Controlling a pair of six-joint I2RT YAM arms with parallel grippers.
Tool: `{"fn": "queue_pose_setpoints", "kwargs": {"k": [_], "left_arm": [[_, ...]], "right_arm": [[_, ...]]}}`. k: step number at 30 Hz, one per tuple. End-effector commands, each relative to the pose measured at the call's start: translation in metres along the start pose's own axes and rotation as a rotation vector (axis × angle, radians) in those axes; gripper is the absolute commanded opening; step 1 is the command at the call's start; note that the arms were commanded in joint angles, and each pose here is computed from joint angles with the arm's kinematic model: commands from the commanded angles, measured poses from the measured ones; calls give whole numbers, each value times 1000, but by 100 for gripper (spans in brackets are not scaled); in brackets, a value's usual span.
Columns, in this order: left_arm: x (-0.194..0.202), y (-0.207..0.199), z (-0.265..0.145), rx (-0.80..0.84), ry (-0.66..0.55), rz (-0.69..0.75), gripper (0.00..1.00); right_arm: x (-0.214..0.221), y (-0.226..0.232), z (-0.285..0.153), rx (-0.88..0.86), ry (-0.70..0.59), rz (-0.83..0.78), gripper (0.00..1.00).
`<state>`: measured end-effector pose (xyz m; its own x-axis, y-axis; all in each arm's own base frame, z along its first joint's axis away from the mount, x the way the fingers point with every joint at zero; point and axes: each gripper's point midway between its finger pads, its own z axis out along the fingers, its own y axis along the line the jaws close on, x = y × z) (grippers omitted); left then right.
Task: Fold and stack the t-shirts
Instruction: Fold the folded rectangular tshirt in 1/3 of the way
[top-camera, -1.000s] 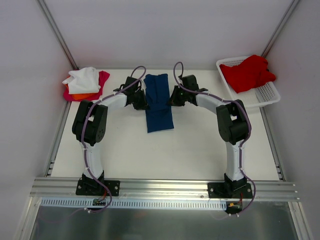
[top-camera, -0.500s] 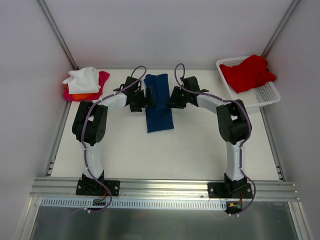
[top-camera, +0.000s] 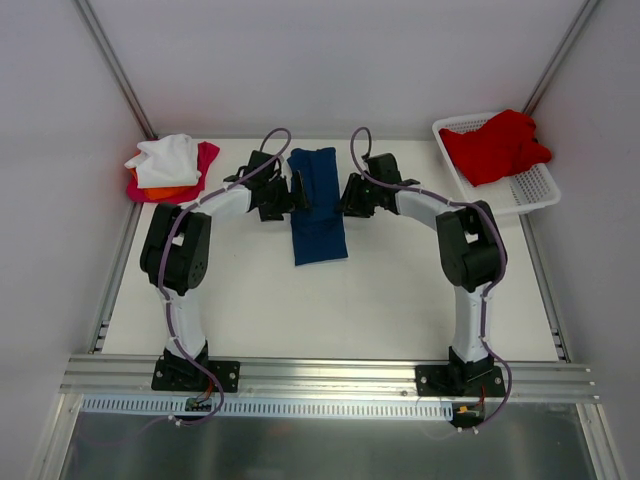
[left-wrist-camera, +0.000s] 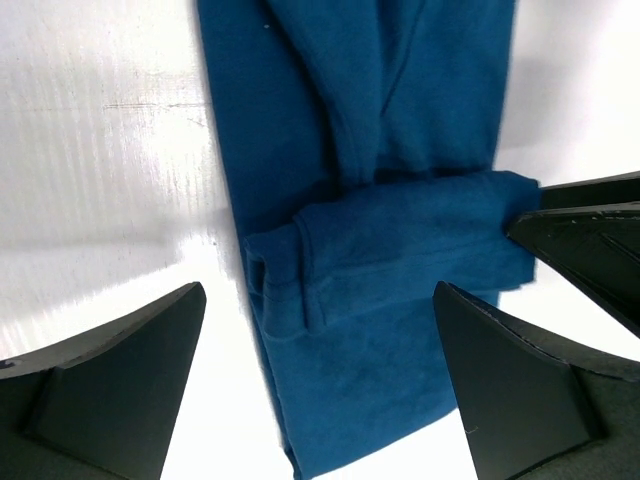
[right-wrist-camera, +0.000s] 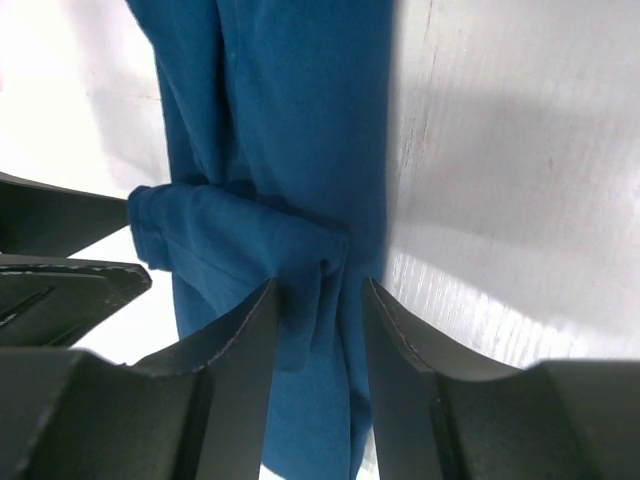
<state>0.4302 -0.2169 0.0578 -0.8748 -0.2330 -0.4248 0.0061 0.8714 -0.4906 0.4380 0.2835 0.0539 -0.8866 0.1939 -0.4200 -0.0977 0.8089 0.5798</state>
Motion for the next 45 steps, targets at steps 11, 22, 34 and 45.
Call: {"fn": "queue_pose_setpoints", "kwargs": {"k": [11, 22, 34, 45], "left_arm": [[4, -21, -39, 50, -33, 1, 99], [17, -18, -34, 25, -18, 13, 99], [22, -14, -37, 15, -18, 11, 99], [24, -9, -41, 2, -25, 20, 99]], "right_arm": [[-7, 30, -53, -7, -95, -93, 41], [26, 46, -39, -16, -52, -116, 41], [26, 48, -11, -18, -33, -136, 41], [2, 49, 18, -31, -32, -132, 41]]}}
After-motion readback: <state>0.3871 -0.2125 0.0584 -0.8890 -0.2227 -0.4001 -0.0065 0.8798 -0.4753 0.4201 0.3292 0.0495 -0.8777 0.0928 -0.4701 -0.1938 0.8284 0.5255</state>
